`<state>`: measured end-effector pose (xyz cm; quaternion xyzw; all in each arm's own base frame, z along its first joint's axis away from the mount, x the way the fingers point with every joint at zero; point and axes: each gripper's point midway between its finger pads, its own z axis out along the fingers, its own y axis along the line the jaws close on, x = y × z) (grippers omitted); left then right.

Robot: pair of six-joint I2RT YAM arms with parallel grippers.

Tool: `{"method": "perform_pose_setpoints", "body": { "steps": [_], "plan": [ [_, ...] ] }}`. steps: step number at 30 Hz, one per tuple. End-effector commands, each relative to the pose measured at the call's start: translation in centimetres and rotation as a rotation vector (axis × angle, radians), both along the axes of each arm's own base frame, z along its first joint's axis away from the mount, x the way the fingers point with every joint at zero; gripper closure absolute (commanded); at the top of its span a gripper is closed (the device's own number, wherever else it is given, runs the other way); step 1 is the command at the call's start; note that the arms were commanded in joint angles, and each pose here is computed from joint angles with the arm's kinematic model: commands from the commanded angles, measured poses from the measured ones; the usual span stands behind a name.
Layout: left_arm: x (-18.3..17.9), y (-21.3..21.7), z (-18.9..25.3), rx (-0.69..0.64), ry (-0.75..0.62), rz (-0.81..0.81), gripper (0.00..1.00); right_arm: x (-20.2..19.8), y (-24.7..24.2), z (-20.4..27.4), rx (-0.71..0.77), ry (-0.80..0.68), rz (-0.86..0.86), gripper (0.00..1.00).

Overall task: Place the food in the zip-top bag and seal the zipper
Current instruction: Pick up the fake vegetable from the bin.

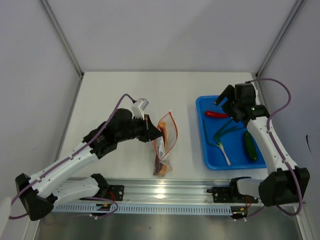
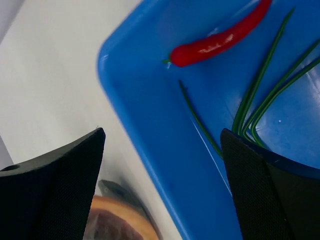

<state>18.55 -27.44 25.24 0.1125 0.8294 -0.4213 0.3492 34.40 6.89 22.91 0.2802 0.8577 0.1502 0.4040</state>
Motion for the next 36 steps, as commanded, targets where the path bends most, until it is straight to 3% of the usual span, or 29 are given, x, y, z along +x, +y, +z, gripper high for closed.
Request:
{"method": "perform_pose_setpoints", "body": {
  "steps": [1, 6, 9, 13, 22, 36],
  "plan": [
    [0.1, -0.5, 1.7, -0.066, -0.034, -0.016, 0.99, 1.8, 0.1, -3.9, 0.123, 0.075, -0.078, 0.04],
    [-0.2, -0.3, 1.7, -0.064, -0.029, -0.021, 0.99, 5.0, 0.0, -6.2, 0.249, 0.059, -0.203, 0.17],
    [-0.4, -0.1, 1.5, -0.058, -0.027, -0.019, 0.99, 6.4, -0.4, -8.4, 0.267, 0.081, -0.285, 0.19],
    [-0.6, 0.1, 1.5, -0.057, -0.026, -0.019, 0.99, 7.1, -1.4, -10.2, 0.277, 0.101, -0.394, 0.33],
    [-0.9, -0.1, 1.4, -0.059, -0.015, -0.037, 0.99, 7.3, -3.5, -13.2, 0.234, 0.144, -0.57, 0.32],
    [-1.2, 0.5, 0.8, -0.04, 0.002, -0.025, 0.99, 9.3, -3.4, -18.7, 0.205, 0.2, -0.6, 0.32]
  ]
}}
